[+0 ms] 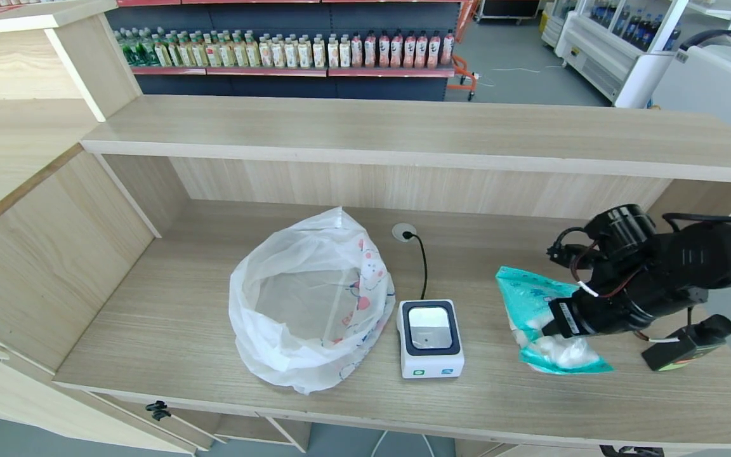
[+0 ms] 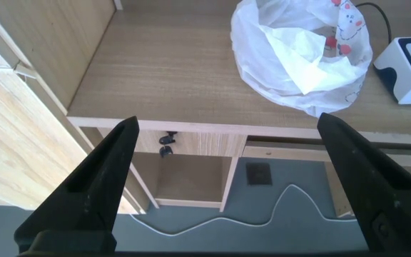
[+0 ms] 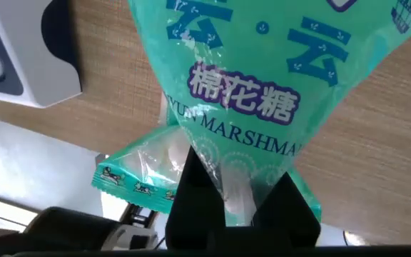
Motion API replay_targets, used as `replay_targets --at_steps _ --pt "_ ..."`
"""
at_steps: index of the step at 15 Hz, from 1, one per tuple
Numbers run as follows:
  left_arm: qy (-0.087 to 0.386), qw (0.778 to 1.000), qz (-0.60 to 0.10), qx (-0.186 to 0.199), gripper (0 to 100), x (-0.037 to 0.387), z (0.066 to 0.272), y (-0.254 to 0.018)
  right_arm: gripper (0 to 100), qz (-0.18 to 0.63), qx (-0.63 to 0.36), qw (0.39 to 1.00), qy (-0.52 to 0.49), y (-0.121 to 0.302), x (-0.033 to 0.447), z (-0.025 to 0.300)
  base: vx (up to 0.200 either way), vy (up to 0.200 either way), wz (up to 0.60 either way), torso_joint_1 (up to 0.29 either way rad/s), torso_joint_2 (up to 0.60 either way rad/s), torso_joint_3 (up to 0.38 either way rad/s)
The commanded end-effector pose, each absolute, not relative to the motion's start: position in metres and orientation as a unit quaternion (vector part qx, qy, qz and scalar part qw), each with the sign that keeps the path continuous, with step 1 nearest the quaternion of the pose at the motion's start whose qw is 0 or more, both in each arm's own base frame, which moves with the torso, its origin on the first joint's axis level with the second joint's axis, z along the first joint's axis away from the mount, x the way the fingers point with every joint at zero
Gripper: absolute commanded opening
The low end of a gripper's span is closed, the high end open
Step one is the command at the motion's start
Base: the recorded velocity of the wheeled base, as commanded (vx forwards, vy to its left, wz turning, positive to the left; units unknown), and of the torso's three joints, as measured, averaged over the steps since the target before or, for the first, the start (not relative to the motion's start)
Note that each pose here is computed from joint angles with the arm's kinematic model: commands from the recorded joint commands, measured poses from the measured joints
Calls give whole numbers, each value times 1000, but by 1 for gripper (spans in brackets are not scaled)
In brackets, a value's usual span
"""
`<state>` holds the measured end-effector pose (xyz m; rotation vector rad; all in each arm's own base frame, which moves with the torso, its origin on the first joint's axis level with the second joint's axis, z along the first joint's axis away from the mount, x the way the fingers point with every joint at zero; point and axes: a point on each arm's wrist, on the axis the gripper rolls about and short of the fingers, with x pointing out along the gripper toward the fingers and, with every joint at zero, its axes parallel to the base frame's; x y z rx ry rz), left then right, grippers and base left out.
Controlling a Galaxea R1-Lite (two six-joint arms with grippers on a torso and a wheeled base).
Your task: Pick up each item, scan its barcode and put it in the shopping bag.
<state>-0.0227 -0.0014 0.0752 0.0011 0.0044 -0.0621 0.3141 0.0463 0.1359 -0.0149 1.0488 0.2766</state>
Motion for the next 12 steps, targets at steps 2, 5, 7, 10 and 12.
replay_targets --at_steps 2,5,7,10,12 --pt "2 1000 -31 1 100 -23 75 -1 0 114 25 874 471 28 283 206 0 0 0 0 0 0" --pt "2 1000 -31 1 100 -23 75 -1 0 78 45 854 512 5 246 241 0 0 0 0 0 0" --pt "2 1000 -31 1 100 -23 75 -1 0 61 96 830 546 -17 222 260 0 0 0 0 0 0" --pt "2 1000 -31 1 100 -23 75 -1 0 86 160 809 559 -27 202 287 0 0 0 0 0 0" --pt "2 1000 -31 1 100 -23 75 -1 0 163 187 815 524 -22 193 304 0 0 0 0 0 0"
